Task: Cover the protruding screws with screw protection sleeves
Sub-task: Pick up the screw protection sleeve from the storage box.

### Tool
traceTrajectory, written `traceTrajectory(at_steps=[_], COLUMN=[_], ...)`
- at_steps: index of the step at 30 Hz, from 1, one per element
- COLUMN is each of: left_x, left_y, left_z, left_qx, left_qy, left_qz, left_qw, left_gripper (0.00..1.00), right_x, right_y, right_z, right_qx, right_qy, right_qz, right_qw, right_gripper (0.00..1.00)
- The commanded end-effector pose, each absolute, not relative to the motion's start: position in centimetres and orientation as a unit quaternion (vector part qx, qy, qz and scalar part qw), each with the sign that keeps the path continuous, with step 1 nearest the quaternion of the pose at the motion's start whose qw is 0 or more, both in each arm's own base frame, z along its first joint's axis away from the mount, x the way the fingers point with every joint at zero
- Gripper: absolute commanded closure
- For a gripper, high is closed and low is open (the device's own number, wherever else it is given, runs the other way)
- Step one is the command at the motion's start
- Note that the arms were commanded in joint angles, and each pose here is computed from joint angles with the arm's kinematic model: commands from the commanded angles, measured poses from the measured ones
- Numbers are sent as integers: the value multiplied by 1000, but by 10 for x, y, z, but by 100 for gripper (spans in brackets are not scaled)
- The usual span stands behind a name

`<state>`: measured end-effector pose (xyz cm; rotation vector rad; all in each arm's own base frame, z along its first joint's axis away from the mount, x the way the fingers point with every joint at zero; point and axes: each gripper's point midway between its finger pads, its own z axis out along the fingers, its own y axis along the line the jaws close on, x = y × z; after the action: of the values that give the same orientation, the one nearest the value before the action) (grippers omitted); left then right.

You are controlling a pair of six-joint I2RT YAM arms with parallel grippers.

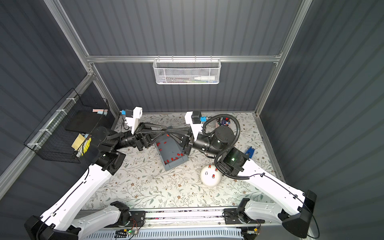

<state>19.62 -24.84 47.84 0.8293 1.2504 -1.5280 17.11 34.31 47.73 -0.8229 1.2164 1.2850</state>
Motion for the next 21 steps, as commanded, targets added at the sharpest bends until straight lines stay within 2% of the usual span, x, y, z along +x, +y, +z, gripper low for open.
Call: traceTrajectory(at_steps=[1, 3, 11, 17, 21], left_x=[189, 190, 189, 182, 179], left_y=[-246, -246, -246, -246, -245], left_z=[500, 499, 488, 486, 488], left_qx=[342, 340, 339, 350, 353], left_qy=[482, 483, 492, 488, 483], left_qz=[-640, -642, -643, -643, -645], left_qw=[491, 489, 480, 475, 476], left_gripper=[72, 73, 57, 58, 62], right_x=[162, 162, 160, 163, 166], right_y=[343, 343, 336, 331, 335], right_z=[491, 491, 499, 505, 504], right_qx=[-351, -351, -340, -327, -325], right_qy=[493, 493, 483, 480, 484], right_qz=[564, 563, 561, 554, 557], right_qw=[562, 563, 580, 596, 591], right_gripper=[100, 100, 100, 100, 100])
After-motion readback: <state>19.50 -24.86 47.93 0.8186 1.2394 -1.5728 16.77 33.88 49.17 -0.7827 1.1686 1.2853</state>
